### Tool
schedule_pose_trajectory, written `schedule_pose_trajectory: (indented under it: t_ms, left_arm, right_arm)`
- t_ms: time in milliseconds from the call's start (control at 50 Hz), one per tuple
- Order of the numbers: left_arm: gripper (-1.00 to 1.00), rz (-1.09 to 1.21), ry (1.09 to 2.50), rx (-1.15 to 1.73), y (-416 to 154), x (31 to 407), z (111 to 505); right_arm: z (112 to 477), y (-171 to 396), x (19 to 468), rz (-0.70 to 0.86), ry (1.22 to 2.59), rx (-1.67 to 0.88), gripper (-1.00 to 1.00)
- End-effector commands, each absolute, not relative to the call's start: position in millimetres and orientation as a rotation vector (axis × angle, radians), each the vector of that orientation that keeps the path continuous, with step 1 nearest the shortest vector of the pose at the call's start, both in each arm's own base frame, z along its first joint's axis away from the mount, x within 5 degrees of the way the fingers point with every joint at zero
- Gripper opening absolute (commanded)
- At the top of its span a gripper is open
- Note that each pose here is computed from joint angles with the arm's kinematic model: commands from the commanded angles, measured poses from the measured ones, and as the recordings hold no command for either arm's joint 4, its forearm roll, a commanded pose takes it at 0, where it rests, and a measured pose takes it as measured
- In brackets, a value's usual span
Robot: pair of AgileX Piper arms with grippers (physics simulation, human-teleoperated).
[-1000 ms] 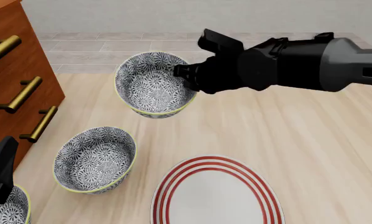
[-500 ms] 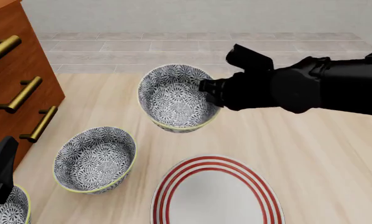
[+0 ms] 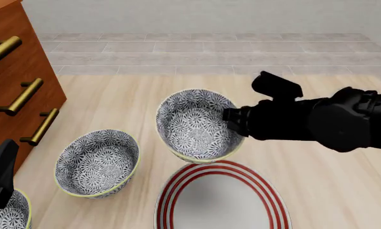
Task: Pick up the bowl and put it in the front on the plate.
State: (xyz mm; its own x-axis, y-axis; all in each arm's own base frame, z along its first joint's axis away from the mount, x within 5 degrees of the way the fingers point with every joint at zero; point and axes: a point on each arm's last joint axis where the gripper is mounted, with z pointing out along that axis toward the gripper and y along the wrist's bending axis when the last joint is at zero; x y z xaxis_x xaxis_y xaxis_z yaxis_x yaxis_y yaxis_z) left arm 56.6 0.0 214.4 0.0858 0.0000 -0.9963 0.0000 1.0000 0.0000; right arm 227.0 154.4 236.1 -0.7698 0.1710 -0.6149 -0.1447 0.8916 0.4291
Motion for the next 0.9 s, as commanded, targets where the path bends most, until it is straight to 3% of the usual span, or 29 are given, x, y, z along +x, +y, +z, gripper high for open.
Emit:
schedule_pose_trajectory:
  t_ms: [20, 900]
  left_arm:
    - [1.0, 0.0, 1.485, 0.0, 0, 57, 214]
    - [1.0, 0.0, 1.485, 0.0, 0, 57, 214]
  right_arm:
    - [225, 142, 203, 0.629, 2.399, 0.063, -1.0]
    - [181, 111, 138, 0.67, 2.462, 0.088, -1.0]
